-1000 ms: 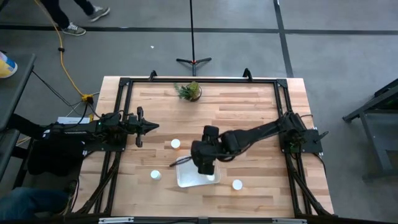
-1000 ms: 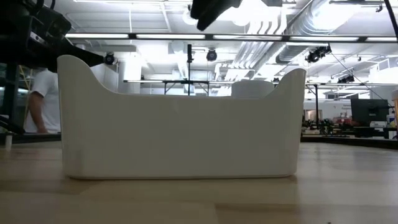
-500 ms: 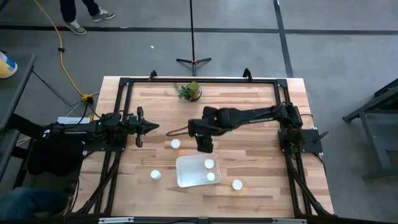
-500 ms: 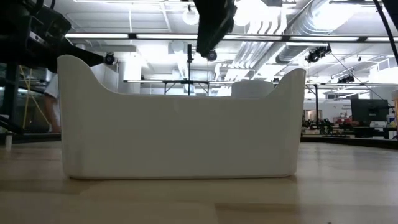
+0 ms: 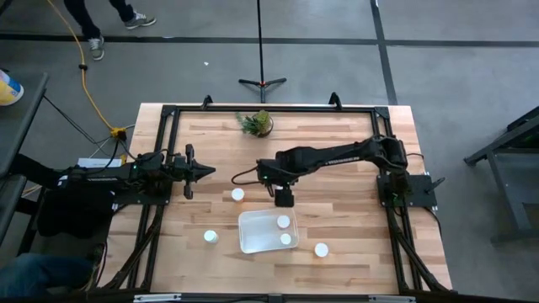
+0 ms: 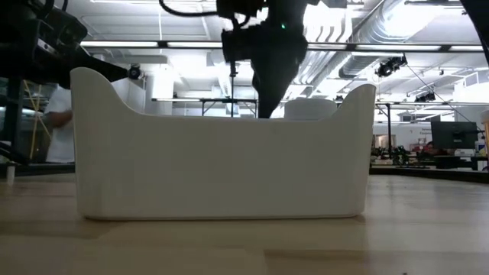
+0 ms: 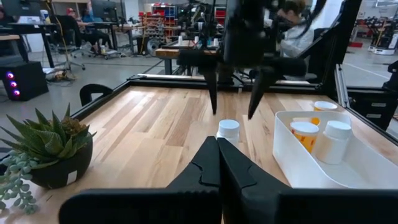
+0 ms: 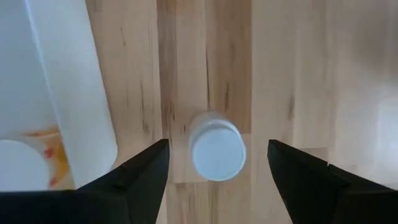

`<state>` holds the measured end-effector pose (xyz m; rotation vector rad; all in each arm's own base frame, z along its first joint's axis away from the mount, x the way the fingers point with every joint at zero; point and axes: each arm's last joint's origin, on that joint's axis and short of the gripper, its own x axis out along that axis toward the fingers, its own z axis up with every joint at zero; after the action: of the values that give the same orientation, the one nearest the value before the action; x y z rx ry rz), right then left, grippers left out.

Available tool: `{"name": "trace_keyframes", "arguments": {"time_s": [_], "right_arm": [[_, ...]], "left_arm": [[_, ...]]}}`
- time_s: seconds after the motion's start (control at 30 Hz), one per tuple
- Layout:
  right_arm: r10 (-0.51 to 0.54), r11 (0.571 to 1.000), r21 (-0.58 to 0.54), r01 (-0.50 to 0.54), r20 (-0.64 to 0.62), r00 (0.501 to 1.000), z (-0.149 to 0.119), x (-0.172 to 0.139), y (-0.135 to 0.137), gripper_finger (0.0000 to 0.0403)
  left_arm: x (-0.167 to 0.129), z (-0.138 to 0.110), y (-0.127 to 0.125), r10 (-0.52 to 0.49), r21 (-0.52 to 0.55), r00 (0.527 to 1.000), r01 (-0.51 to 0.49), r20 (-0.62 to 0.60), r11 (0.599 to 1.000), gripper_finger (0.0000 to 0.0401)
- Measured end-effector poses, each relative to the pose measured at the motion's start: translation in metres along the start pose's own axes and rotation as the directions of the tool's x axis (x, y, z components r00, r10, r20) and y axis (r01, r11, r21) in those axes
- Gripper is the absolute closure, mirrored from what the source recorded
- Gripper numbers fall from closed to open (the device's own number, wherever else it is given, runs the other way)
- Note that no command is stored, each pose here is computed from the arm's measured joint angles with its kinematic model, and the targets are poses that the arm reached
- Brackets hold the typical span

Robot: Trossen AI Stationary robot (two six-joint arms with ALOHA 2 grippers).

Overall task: Pick and place pill bottles into a basket
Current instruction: Put the top white pill bottle into the white bin

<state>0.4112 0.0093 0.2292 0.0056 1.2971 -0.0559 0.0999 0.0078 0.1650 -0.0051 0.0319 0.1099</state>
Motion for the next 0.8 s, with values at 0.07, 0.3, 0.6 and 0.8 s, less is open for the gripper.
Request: {"name": "trace_keyframes", "arguments": {"time_s": [0.07, 0.3, 0.6, 0.8], "right_arm": [[0.0, 1.0, -0.015, 0.0, 0.001, 1.0, -0.003, 0.007, 0.0, 0.0139], [0.023, 1.0, -0.017, -0.023, 0.002, 1.0, -0.012, 0.027, 0.001, 0.0139], [0.033, 0.999, -0.014, -0.033, -0.001, 0.999, -0.019, 0.041, 0.002, 0.0139], [0.026, 1.0, -0.013, -0.025, 0.017, 1.0, -0.017, 0.04, 0.002, 0.014]], "left_arm": [[0.0, 0.0, 0.0, 0.0, 0.0, 1.0, 0.0, 0.0, 1.0, 0.0369], [0.0, 0.0, 0.0, 0.001, 0.003, 1.0, -0.001, 0.0, 1.0, 0.0378], [0.0, 0.0, 0.0, 0.002, 0.009, 1.0, -0.002, 0.0, 1.0, 0.0366], [0.0, 0.0, 0.0, 0.003, 0.011, 1.0, -0.003, 0.0, 1.0, 0.0379]]}}
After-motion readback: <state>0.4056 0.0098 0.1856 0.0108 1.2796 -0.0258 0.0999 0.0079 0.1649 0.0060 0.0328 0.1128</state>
